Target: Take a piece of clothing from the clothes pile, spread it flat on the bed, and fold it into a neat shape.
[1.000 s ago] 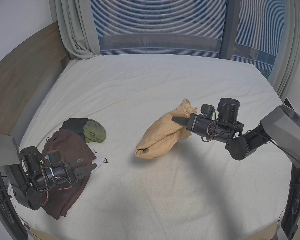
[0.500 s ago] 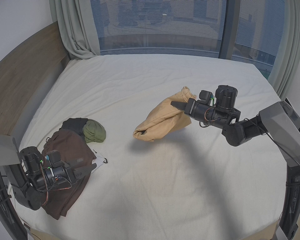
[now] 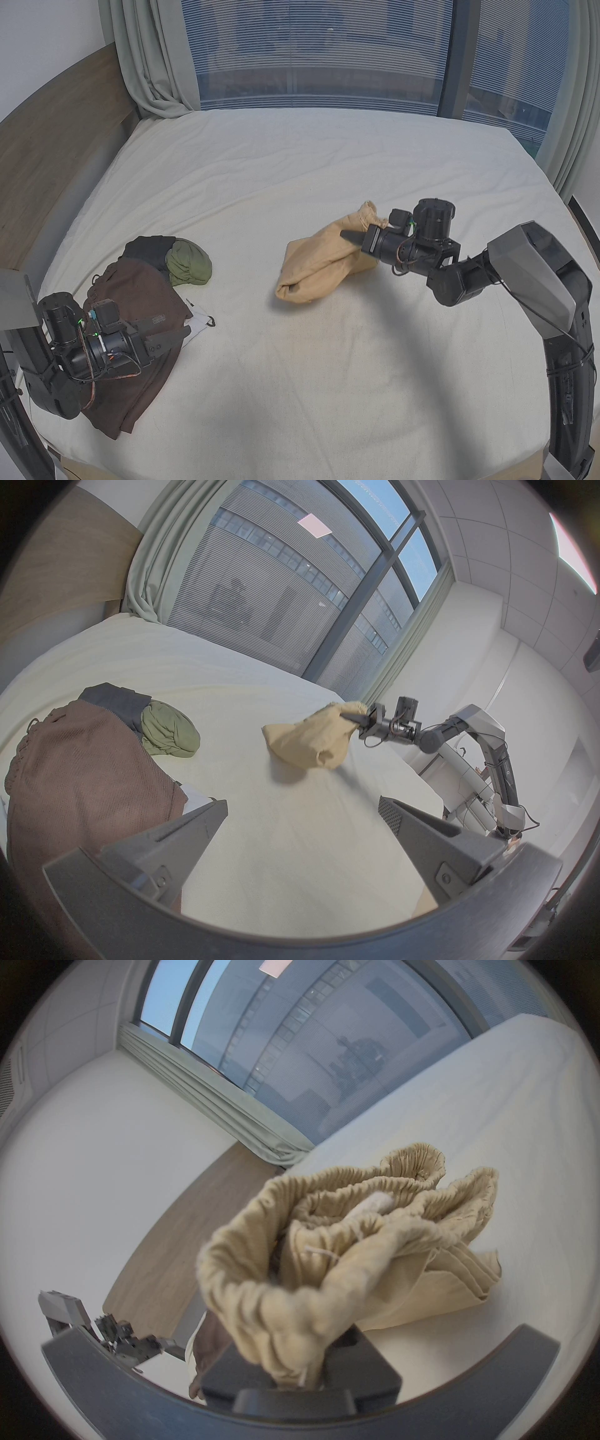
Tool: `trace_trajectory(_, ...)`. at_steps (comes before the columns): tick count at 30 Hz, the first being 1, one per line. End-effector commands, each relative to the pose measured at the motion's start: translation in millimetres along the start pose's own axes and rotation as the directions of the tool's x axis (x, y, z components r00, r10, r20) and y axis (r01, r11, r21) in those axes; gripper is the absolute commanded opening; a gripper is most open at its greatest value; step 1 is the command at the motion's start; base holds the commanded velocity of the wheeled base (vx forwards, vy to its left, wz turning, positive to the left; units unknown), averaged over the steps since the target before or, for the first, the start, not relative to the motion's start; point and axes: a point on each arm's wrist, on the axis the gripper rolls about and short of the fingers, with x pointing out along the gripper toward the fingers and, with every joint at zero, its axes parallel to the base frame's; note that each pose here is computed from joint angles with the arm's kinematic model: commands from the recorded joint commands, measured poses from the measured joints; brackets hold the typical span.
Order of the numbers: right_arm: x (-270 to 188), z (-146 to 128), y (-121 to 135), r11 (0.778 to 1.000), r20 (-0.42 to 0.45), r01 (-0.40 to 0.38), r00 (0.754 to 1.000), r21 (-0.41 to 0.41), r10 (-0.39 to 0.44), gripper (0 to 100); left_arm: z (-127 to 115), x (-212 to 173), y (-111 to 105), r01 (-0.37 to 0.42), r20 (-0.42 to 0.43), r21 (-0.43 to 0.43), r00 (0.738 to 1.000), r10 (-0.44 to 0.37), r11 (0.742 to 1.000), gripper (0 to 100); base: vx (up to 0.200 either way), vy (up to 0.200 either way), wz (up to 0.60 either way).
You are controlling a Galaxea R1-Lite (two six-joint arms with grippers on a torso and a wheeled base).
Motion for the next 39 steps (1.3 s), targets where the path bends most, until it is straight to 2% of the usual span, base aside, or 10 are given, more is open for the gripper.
trace_trajectory(1,-15.1,-55.7,-38.9,0.993,-0.115,0.108,0.988,0.045,-0.102,0,-0.5,-0.2,0.6,0.000,-0.001,-0.002,1.000,0.000,1.000,100,0.000,0.000,0.00)
trace_trajectory(11,-47.3,-109.5,-51.7,0.980,-0.165,0.188,0.971,0.065,-0.175,0,-1.2,0.1,1.3,0.010,-0.005,-0.005,1.000,-0.011,1.000,100,0.000,0.000,0.00)
trace_trajectory(20,-51.5,-129.9,-64.2,0.977,-0.164,0.204,0.968,0.068,-0.191,0,-0.5,-0.2,0.9,0.011,-0.003,-0.002,1.000,-0.011,1.000,100,0.000,0.000,0.00)
trace_trajectory(21,-51.9,-130.5,-64.3,0.976,-0.165,0.205,0.968,0.069,-0.192,100,-0.5,-0.2,0.9,0.011,-0.003,-0.002,1.000,-0.011,1.000,100,0.000,0.000,0.00)
trace_trajectory(27,-55.9,-129.2,-59.8,0.974,-0.146,0.219,0.967,0.059,-0.208,100,0.8,-0.1,0.8,0.012,0.001,0.002,1.000,-0.012,1.000,100,0.000,0.000,0.00)
trace_trajectory(30,-67.0,-121.7,-49.5,0.974,-0.143,0.221,0.967,0.056,-0.211,100,1.0,0.1,0.8,0.016,0.001,0.003,1.000,-0.016,1.000,100,0.000,0.000,0.00)
trace_trajectory(36,-97.3,-122.6,-22.8,0.971,-0.204,0.236,0.953,0.037,-0.224,100,2.0,0.4,0.9,0.017,0.005,0.006,1.000,-0.017,1.000,100,0.000,0.000,0.00)
trace_trajectory(39,-105.6,-129.1,-4.3,0.975,-0.242,0.220,0.948,0.030,-0.206,100,2.3,0.3,1.3,0.016,0.006,0.007,1.000,-0.016,1.000,100,0.000,0.000,0.00)
